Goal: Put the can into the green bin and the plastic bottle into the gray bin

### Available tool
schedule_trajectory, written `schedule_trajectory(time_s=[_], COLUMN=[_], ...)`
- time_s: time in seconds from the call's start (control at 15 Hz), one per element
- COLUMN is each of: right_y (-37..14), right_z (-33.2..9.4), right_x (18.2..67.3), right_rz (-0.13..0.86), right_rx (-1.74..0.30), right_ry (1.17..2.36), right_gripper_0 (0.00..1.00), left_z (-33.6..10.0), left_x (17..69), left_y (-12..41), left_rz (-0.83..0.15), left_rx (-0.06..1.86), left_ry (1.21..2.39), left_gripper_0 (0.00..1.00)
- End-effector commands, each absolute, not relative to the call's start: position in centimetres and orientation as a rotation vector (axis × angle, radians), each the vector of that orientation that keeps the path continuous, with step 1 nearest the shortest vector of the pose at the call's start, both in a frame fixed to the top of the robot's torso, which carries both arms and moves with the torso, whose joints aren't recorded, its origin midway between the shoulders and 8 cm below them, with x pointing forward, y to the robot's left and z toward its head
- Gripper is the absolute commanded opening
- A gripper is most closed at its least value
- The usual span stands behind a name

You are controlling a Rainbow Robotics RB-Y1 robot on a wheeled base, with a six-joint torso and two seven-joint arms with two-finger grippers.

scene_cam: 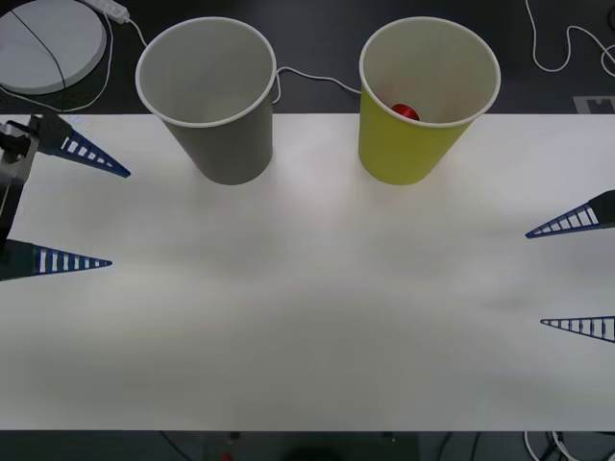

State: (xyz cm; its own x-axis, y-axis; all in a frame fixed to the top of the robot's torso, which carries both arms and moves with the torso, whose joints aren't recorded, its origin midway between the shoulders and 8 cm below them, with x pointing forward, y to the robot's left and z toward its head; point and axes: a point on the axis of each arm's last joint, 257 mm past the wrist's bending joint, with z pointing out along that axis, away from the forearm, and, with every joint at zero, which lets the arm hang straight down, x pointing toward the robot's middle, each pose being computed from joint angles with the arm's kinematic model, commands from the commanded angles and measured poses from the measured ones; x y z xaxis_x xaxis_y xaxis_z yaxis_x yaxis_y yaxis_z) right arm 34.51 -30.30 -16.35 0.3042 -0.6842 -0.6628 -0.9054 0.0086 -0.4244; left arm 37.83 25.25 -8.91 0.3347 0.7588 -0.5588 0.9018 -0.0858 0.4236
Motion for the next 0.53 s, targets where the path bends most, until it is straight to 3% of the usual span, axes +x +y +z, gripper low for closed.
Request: schedule_trajectory(time_s=[0.07,0.53], right_y=[-30.3,-30.3], right_z=[-16.4,-16.4], right_x=[34.5,34.5], right_rz=[0.333,0.333], right_rx=[-1.735,-1.735], right_ry=[1.442,1.442], right_gripper_0=[1.00,1.00], left_z=[-9.7,-10.8], left_x=[37.1,37.4], left_y=[25.8,27.2], left_rz=[-0.261,-0.285], left_rx=[1.894,1.853], left_ry=[1.455,1.494], left_gripper_0=[1.00,1.00])
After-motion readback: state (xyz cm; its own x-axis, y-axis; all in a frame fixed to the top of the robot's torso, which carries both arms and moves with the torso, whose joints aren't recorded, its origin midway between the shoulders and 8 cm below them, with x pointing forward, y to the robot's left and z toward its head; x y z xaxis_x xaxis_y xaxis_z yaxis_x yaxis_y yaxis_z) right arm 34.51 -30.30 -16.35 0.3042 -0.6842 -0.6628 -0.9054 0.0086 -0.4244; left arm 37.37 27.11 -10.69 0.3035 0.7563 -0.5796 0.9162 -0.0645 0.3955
